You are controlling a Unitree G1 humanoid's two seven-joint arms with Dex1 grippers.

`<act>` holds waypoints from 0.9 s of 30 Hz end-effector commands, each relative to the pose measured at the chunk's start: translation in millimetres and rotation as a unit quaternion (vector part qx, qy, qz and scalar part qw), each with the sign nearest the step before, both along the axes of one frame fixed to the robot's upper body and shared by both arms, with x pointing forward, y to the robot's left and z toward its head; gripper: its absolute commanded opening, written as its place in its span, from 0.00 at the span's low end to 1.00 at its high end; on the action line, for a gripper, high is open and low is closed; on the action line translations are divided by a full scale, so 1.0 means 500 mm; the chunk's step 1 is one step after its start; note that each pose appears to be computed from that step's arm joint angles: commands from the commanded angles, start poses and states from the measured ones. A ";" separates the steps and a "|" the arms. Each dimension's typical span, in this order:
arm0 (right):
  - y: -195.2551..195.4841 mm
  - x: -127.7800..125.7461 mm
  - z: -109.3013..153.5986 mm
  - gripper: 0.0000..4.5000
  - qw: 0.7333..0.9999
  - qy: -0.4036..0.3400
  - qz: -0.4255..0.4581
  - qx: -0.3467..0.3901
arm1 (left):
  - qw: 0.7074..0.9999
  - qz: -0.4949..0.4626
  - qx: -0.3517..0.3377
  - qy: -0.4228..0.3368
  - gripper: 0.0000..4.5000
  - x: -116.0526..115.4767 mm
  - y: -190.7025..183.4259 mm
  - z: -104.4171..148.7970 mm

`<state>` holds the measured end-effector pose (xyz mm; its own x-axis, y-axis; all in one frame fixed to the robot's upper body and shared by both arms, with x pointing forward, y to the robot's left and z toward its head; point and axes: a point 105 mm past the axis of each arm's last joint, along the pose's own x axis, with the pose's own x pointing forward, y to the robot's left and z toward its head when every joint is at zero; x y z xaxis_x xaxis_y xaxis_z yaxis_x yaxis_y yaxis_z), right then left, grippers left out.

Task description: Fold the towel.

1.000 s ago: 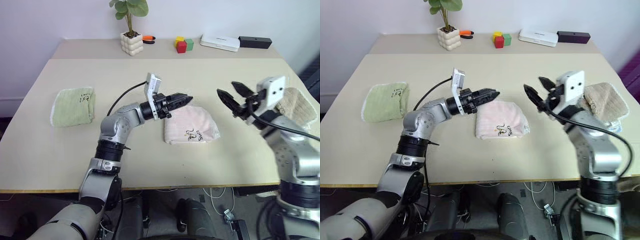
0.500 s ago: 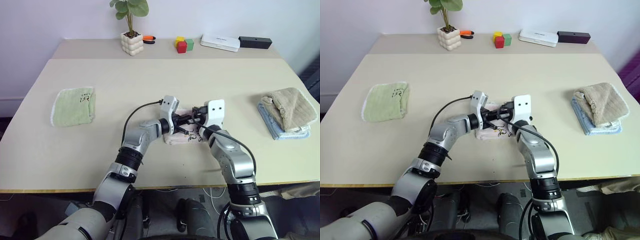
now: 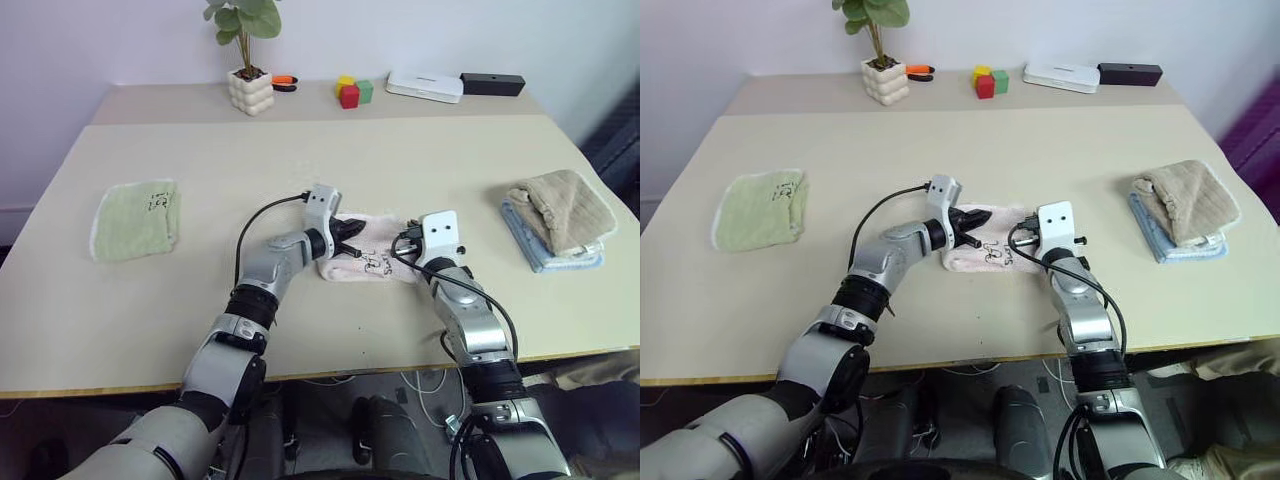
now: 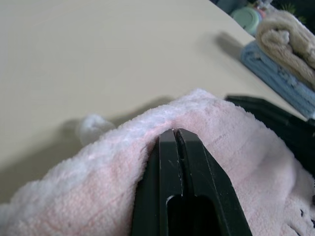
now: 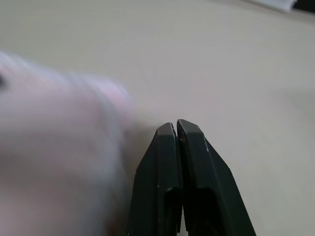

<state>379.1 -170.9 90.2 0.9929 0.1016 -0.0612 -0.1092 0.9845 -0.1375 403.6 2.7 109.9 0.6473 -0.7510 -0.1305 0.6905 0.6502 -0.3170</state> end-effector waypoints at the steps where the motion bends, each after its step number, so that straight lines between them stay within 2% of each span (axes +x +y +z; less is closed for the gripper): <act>1: -0.007 0.008 0.057 0.30 0.999 -0.043 0.008 0.027 | 1.000 0.009 -0.012 -0.006 0.06 -0.001 0.034 0.011; 4: -0.020 0.014 0.089 0.64 0.998 -0.061 0.007 0.025 | 0.999 -0.023 -0.039 -0.025 0.29 -0.023 0.025 0.044; 7: -0.050 0.022 0.122 0.97 0.997 -0.078 -0.006 0.017 | 0.996 -0.040 -0.066 -0.045 0.63 -0.037 0.020 0.082; 8: -0.063 0.025 0.131 1.00 0.996 -0.083 -0.012 0.011 | 0.995 -0.043 -0.076 -0.050 0.75 -0.039 0.020 0.095; 10: -0.095 0.029 0.145 1.00 0.996 -0.088 -0.029 -0.002 | 0.993 -0.047 -0.085 -0.062 0.98 -0.043 0.025 0.114; 15: -0.137 0.028 0.182 1.00 0.992 -0.106 -0.038 -0.051 | 0.992 -0.057 -0.082 -0.078 0.99 -0.054 0.048 0.139; 18: -0.135 0.023 0.211 1.00 0.993 -0.115 -0.009 -0.005 | 0.992 -0.058 -0.097 -0.050 0.99 -0.063 0.081 0.146; 20: -0.099 0.004 0.243 1.00 0.987 -0.124 0.075 0.074 | 0.991 -0.069 -0.117 -0.014 0.99 -0.079 0.110 0.149; 21: -0.071 -0.016 0.255 1.00 0.980 -0.122 0.135 0.076 | 0.989 -0.074 -0.125 0.007 0.99 -0.087 0.127 0.148; 23: -0.019 -0.078 0.245 1.00 0.959 -0.086 0.268 0.039 | 0.989 -0.083 -0.113 0.047 0.99 -0.104 0.162 0.132; 27: -0.003 -0.146 0.238 1.00 0.929 -0.049 0.366 0.017 | 0.988 -0.081 -0.079 0.106 0.99 -0.121 0.200 0.086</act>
<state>317.3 -178.8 197.6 0.7171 0.6967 0.0201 -0.6878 0.7120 -0.1413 350.3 112.0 149.1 0.5398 -0.8295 -0.1431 0.6571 0.5215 -0.5442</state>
